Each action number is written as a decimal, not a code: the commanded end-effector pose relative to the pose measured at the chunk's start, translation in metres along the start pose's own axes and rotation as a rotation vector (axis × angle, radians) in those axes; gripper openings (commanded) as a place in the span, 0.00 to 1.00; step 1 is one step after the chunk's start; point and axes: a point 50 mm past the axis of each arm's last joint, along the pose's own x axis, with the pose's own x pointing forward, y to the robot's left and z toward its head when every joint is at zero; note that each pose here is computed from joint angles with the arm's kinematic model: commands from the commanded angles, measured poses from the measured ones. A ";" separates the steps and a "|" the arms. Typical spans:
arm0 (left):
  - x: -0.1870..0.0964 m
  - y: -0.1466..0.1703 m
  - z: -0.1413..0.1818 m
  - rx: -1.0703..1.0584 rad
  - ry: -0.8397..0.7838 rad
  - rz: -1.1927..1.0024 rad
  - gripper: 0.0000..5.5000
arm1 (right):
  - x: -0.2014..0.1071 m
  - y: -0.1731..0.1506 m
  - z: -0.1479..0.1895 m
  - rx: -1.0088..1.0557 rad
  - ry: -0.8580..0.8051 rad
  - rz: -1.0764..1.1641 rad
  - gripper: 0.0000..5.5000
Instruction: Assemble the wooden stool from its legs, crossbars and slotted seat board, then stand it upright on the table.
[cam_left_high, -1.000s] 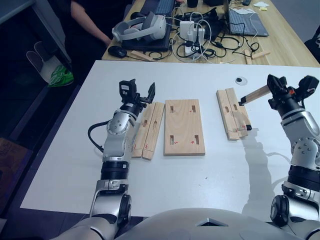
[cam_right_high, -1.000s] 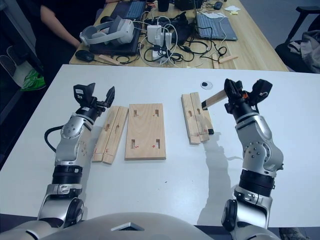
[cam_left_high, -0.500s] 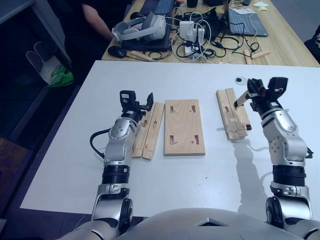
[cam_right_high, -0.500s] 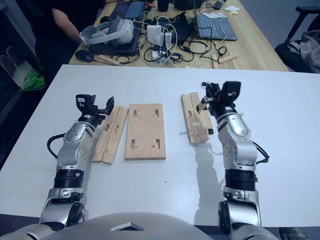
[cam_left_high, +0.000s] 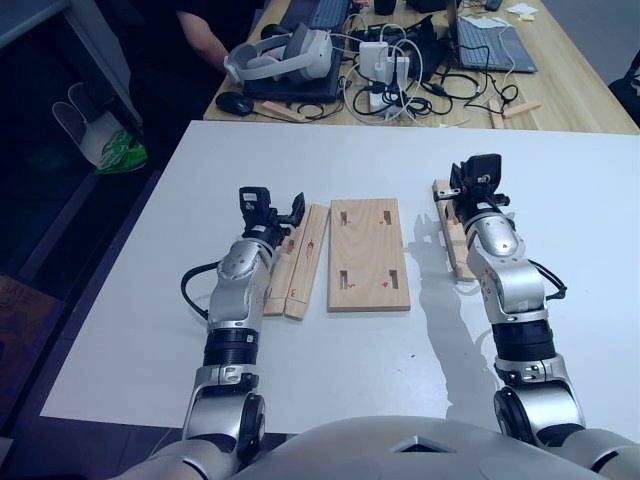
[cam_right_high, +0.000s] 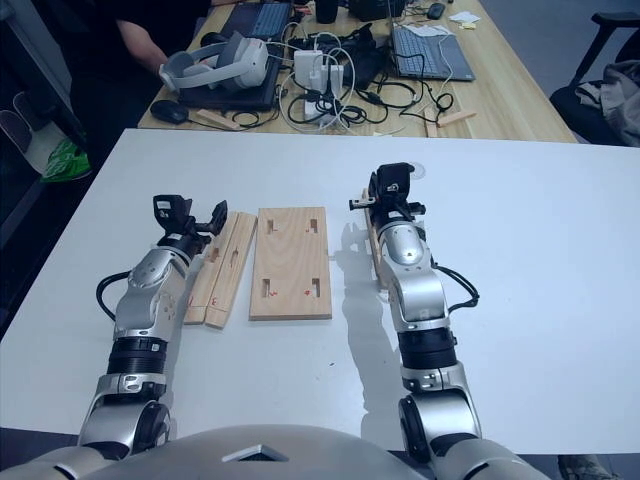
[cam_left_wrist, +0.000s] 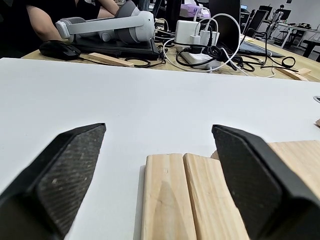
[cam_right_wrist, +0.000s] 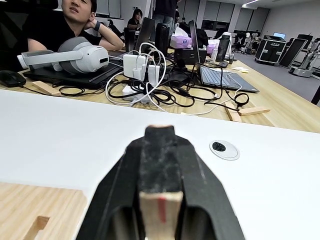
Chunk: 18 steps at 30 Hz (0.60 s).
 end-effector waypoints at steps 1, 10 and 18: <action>0.002 0.000 0.003 0.007 0.000 0.000 0.71 | 0.004 -0.011 0.000 -0.035 0.000 -0.041 0.07; 0.001 -0.001 0.003 0.005 0.002 0.000 0.71 | 0.008 -0.016 -0.014 -0.048 0.025 -0.052 0.07; 0.001 -0.001 0.001 0.005 0.012 -0.004 0.71 | 0.008 -0.013 0.006 -0.067 -0.047 -0.057 0.07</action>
